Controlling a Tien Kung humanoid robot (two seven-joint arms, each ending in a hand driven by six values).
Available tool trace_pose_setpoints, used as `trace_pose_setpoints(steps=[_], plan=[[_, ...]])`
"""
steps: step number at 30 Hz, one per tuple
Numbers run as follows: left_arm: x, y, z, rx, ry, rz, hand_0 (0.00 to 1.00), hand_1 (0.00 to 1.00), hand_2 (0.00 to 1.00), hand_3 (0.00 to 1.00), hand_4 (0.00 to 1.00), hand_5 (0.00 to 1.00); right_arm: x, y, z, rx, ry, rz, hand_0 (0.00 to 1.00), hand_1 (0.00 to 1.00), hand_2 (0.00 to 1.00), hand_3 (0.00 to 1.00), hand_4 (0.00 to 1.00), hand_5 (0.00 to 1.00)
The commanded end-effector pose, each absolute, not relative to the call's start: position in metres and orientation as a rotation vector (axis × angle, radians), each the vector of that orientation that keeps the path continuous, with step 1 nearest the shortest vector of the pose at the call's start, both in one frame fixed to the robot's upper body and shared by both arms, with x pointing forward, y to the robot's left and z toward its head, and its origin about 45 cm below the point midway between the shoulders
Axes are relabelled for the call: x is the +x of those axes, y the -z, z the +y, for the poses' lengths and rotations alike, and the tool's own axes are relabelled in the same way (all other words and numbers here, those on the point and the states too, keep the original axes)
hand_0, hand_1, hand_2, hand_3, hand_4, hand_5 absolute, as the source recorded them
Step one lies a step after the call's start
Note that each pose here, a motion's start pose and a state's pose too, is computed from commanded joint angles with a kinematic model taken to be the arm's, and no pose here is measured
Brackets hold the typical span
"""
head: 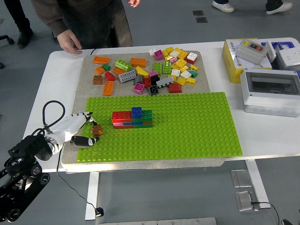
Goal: Pick up the brick,pile it on top of brick,press brick,pick up the brick,pile it on top of brick,press brick
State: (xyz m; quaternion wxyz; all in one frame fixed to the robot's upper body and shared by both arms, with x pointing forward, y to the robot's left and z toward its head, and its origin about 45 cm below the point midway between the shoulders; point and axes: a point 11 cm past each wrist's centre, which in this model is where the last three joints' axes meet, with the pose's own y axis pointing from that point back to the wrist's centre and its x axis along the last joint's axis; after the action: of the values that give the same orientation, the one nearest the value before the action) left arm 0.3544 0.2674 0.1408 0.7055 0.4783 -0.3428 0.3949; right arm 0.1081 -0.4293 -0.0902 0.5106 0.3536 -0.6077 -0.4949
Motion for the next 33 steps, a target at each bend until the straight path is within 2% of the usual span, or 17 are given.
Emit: trace_pose_setpoints(steps=[33], plan=[[0.3515, -0.1385, 0.2735, 0.933, -0.977, -0.634, 0.998, 0.961, 0.939, 0.556, 0.601, 0.229, 0.1078, 0.0904, -0.4291, 0.85, 1.187, -1.461, 0.737, 0.712, 0.738, 0.8, 0.648, 0.998]])
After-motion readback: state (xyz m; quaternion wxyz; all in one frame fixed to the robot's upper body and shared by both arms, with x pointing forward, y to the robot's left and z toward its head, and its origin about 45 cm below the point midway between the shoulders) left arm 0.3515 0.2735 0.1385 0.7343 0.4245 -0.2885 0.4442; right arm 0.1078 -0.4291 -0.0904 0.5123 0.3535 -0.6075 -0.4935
